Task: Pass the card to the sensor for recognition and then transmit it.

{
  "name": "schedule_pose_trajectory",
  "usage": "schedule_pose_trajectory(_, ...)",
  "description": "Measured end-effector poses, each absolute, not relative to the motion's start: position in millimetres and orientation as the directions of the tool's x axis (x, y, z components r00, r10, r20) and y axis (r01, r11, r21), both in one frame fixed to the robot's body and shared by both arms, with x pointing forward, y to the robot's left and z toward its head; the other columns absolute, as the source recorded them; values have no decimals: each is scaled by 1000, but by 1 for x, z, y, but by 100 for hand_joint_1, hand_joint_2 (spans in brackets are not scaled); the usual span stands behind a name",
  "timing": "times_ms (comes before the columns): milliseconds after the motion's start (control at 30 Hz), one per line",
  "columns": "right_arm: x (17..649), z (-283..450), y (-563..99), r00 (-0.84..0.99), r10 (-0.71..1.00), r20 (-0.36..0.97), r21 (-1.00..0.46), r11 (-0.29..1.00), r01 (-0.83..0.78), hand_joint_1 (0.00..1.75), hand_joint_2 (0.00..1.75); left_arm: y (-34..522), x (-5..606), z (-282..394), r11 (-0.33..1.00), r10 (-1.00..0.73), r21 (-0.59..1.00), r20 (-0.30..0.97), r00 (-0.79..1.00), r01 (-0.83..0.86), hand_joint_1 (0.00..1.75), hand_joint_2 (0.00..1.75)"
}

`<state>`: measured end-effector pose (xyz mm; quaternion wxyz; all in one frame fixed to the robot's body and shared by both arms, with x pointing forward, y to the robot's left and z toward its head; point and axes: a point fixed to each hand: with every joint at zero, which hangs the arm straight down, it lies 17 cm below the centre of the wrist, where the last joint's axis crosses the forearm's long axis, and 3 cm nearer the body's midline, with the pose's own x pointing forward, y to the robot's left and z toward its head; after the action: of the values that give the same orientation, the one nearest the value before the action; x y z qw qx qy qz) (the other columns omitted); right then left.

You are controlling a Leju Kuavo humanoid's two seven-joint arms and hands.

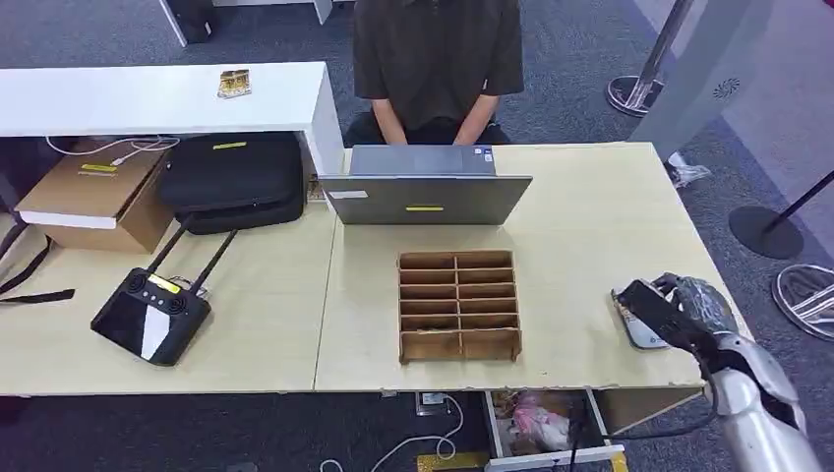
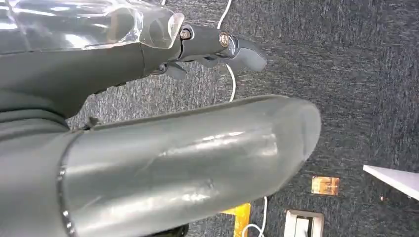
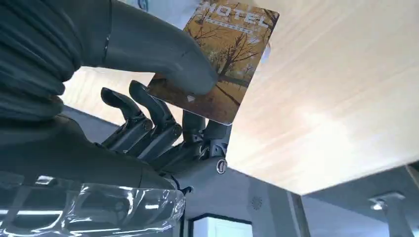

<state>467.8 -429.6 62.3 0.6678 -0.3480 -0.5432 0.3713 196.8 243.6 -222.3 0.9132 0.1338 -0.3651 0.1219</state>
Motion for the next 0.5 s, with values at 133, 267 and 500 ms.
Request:
schedule_pose_trajectory(133,461,44,-422,143,871,470,-859,489,-153,175,175,244,197,-222,934,124,159,698,705,-321,0,0)
schedule_pose_trajectory(267,455,30,-415,143,865,480,-847,500,-181,175,175,245,196,-223,933,123,162,697,706,-322,0,0)
schedule_pose_trajectory(500,449,19,-411,143,855,499,-831,519,-202,175,175,246,196,-223,930,122,168,697,707,-326,0,0)
